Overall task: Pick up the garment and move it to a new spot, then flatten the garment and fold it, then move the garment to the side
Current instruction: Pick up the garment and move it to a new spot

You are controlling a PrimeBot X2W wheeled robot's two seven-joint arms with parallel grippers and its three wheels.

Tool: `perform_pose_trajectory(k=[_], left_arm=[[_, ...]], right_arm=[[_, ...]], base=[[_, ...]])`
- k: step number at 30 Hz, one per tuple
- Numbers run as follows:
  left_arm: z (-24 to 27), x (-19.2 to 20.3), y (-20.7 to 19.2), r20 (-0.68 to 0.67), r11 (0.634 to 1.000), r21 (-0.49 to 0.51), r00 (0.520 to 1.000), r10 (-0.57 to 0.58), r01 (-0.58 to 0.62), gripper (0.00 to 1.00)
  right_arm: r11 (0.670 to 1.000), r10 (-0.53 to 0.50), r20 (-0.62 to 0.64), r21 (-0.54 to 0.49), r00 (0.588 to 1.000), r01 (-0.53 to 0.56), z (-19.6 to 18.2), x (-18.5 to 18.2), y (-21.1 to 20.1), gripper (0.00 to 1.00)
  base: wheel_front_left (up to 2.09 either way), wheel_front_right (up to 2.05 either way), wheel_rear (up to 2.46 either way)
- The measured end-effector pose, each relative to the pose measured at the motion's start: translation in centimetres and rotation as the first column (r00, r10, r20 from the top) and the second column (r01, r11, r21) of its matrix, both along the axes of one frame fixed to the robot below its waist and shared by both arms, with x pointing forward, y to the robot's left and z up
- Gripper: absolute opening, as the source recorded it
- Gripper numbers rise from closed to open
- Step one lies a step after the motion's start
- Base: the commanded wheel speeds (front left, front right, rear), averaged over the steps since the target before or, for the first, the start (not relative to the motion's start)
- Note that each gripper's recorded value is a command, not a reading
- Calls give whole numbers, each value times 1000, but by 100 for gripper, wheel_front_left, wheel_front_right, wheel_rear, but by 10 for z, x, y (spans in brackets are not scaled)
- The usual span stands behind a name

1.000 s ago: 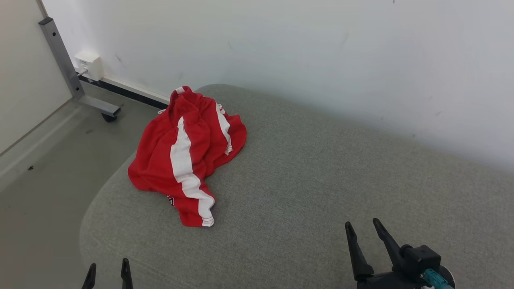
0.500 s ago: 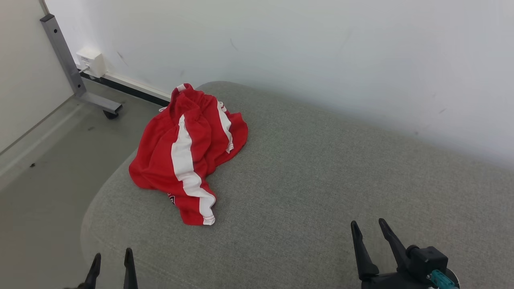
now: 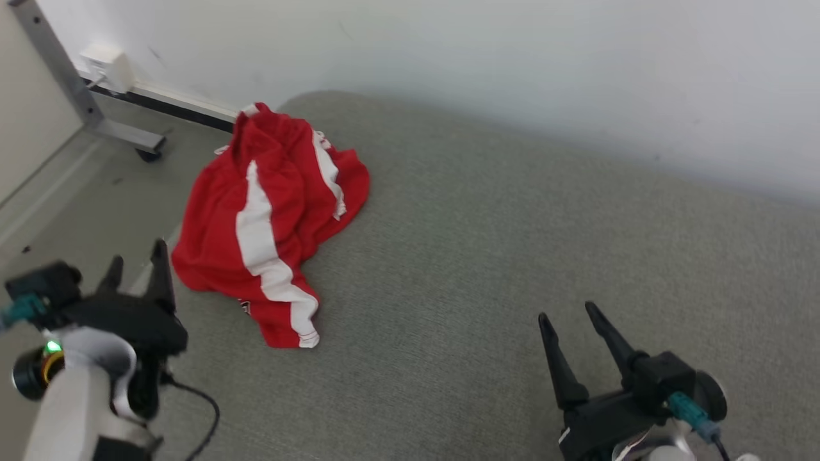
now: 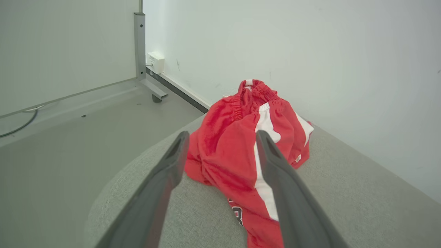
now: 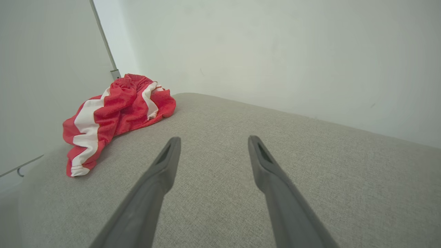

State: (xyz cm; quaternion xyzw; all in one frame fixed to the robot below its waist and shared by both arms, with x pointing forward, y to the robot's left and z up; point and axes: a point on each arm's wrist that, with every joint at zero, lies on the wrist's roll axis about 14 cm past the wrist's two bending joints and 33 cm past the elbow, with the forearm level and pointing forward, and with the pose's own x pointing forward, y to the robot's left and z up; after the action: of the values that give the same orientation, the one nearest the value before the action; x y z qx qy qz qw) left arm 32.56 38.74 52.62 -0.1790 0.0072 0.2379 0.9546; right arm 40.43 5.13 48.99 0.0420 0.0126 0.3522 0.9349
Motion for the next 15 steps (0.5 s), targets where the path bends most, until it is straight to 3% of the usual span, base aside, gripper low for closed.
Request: perform_pose_trajectory(k=[8,15], left_arm=[[-13,78,-12,-73,987,-138,993,-96,86,100],[-62,109,-14,-237,985,-146,964,-121,88,100]], right_arm=[[997,-56,-5,-45,998,56,-9,27,-34,100],[989,-128,-55,-79,990,124,-28,32,-70,100]], base=[[0,0,0],[0,0,0]])
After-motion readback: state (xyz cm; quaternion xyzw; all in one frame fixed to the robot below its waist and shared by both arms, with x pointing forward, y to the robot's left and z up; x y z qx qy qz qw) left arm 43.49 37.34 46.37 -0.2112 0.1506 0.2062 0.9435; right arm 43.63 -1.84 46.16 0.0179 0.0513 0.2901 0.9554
